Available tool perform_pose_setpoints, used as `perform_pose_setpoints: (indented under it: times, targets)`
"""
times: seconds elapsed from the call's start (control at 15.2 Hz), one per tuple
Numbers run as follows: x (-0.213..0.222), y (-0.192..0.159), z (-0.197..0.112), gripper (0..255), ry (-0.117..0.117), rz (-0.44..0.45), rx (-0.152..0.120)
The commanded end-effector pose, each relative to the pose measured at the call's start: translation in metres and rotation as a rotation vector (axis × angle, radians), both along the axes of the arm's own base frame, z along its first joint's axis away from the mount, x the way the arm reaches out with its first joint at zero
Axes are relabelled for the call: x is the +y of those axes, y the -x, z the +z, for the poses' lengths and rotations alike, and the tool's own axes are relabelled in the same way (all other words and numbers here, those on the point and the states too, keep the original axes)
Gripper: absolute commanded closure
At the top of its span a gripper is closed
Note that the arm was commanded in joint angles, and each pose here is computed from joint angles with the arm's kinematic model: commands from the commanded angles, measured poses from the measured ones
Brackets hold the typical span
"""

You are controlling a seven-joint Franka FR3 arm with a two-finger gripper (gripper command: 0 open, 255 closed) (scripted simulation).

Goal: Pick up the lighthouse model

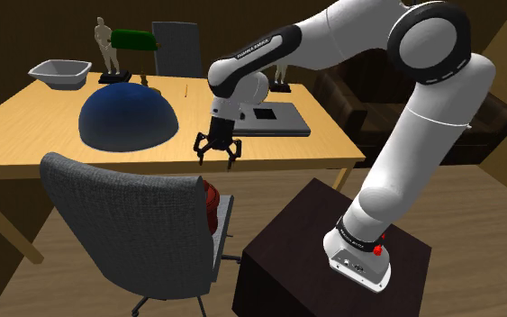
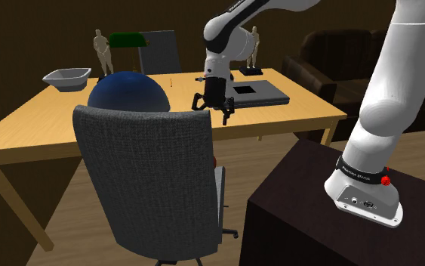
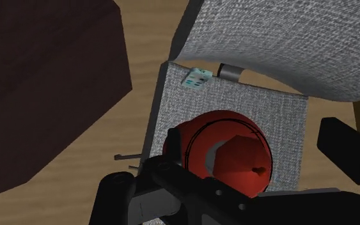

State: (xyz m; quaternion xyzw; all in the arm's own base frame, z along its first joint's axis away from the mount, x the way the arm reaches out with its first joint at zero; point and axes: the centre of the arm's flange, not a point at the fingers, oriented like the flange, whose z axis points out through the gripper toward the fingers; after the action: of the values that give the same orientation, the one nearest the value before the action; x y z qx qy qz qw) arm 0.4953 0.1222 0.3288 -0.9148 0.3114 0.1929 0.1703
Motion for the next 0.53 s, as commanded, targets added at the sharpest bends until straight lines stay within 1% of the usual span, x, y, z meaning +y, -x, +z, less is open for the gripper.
perform_pose_setpoints:
  times: [0.0,0.33,0.46]
  targets:
    - [0.001,-0.016,-0.027,0,-0.02,-0.061,0.028]
    - [0.009,-0.05,-0.084,0,-0.071,-0.207,0.095]
    - [0.009,-0.05,-0.09,0,-0.071,-0.208,0.095]
